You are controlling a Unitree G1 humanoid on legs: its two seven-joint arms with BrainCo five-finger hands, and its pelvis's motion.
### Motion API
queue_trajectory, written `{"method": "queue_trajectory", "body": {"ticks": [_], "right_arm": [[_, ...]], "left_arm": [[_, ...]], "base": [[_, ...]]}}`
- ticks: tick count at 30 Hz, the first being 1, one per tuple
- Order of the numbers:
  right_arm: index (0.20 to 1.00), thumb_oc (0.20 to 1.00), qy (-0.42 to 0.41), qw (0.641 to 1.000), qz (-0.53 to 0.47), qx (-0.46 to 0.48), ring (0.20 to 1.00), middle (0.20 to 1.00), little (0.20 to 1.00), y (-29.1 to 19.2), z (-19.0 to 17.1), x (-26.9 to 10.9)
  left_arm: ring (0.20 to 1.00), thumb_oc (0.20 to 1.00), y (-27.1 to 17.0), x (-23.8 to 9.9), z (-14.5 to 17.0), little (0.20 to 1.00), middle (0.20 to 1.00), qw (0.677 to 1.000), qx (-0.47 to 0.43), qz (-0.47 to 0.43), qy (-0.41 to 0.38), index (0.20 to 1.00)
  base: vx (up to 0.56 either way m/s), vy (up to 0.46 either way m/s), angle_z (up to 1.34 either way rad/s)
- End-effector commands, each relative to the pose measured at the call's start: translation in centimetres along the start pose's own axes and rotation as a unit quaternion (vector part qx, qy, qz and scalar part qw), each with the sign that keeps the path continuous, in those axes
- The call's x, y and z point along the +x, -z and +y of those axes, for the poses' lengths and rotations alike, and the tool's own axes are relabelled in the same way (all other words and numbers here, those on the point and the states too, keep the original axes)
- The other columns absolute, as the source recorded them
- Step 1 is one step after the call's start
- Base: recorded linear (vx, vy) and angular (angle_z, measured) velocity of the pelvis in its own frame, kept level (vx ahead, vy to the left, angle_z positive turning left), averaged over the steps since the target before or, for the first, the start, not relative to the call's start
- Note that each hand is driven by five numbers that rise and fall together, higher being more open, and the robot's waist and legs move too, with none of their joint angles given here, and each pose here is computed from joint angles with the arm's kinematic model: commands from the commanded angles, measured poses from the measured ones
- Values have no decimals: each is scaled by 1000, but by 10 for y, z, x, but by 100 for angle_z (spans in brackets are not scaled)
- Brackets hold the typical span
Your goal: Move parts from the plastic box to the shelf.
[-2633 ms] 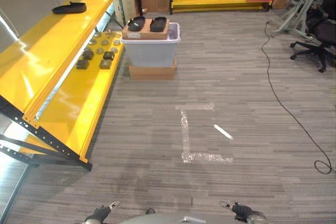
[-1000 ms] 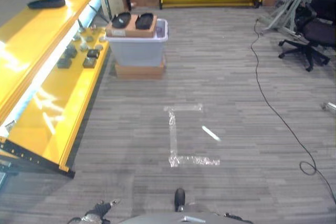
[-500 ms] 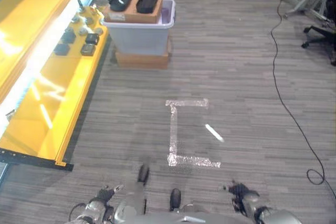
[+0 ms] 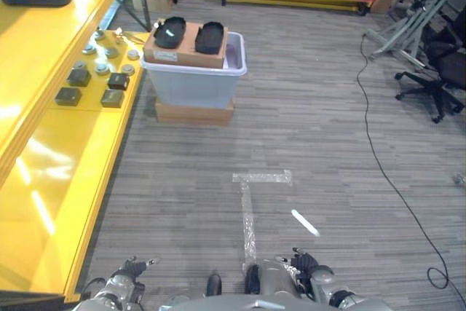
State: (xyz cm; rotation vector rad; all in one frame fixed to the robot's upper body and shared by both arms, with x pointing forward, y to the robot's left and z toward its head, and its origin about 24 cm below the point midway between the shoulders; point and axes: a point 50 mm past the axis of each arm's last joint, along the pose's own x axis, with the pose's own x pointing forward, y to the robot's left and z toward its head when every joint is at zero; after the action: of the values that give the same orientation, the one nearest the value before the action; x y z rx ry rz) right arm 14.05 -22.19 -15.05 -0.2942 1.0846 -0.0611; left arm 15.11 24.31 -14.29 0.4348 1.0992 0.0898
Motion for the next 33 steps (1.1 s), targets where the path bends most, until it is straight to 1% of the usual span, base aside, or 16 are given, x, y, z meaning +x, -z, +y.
{"method": "queue_trajectory", "body": {"ticks": [1, 4, 5, 6, 7, 8, 11, 14, 16, 18, 21, 24, 30, 31, 32, 33], "right_arm": [[1000, 1000, 16, 999, 34, 3, 1000, 1000, 1000, 15, -9, -2], [1000, 1000, 5, 996, 82, 40, 1000, 1000, 1000, 43, -13, -7], [1000, 1000, 7, 994, 100, 46, 1000, 1000, 1000, 55, -19, -11], [1000, 1000, 7, 994, 100, 46, 1000, 1000, 1000, 55, -19, -11], [1000, 1000, 49, 997, 59, 23, 1000, 1000, 1000, 22, -56, -5], [1000, 1000, 49, 997, 58, 23, 1000, 1000, 1000, 22, -56, -5], [1000, 1000, 81, 996, 6, 39, 1000, 1000, 1000, -9, -79, -3], [1000, 1000, 92, 995, -33, 30, 1000, 1000, 1000, -33, -88, -2], [1000, 1000, 83, 995, -46, 20, 1000, 1000, 1000, -45, -83, 0], [1000, 1000, 70, 996, -52, 27, 1000, 1000, 1000, -48, -71, 2], [1000, 1000, 57, 996, -54, 39, 1000, 1000, 1000, -47, -60, 3], [1000, 1000, 34, 997, -55, 46, 1000, 1000, 1000, -45, -42, 4], [1000, 1000, 25, 998, -37, 38, 1000, 1000, 1000, -32, -35, 4], [1000, 1000, 39, 998, -20, 42, 1000, 1000, 1000, -21, -40, 3], [1000, 1000, 39, 998, -20, 42, 1000, 1000, 1000, -21, -40, 3], [1000, 1000, 46, 998, -7, 47, 1000, 1000, 1000, -13, -43, 2]], "left_arm": [[1000, 1000, 2, -1, 3, 1000, 1000, 1000, -4, -18, -8, 1000], [1000, 1000, 26, -4, -4, 1000, 1000, 1000, -5, 25, 18, 1000], [1000, 1000, 37, -6, -5, 1000, 1000, 999, -11, 43, 24, 1000], [1000, 1000, 37, -6, -5, 1000, 1000, 999, -11, 43, 24, 1000], [1000, 1000, 22, -3, 0, 1000, 1000, 999, 7, 19, 25, 1000], [1000, 1000, 22, -3, 0, 1000, 1000, 999, 7, 19, 25, 1000], [1000, 1000, 4, -1, 7, 1000, 1000, 1000, 9, -13, 14, 1000], [1000, 1000, 0, 0, 10, 1000, 1000, 1000, 0, -23, 8, 1000], [1000, 1000, 0, 0, 12, 1000, 1000, 1000, -3, -21, 5, 1000], [1000, 1000, -1, 0, 11, 1000, 1000, 1000, -3, -22, 8, 1000], [1000, 1000, 3, -1, 11, 1000, 1000, 1000, -9, -18, 6, 1000], [1000, 1000, 8, -1, 10, 1000, 1000, 1000, -31, -7, 3, 1000], [1000, 1000, 19, -2, 10, 1000, 1000, 1000, -22, 14, 0, 1000], [1000, 1000, 15, -1, 14, 1000, 1000, 1000, -16, 8, -8, 1000], [1000, 1000, 15, -1, 14, 1000, 1000, 1000, -16, 8, -8, 1000], [1000, 1000, 25, -3, 8, 1000, 1000, 1000, -8, 24, 1, 1000]], "base": [[520, -180, 56], [697, -297, 67], [417, -198, 4], [674, -422, -1], [416, -283, -1], [558, -310, -36], [441, 16, -64], [423, 63, -25], [344, 96, -118], [354, 134, -85], [273, 140, -29], [213, 174, -22], [184, -49, 48], [105, -142, 35], [195, -348, 112], [113, -285, 120]]}}
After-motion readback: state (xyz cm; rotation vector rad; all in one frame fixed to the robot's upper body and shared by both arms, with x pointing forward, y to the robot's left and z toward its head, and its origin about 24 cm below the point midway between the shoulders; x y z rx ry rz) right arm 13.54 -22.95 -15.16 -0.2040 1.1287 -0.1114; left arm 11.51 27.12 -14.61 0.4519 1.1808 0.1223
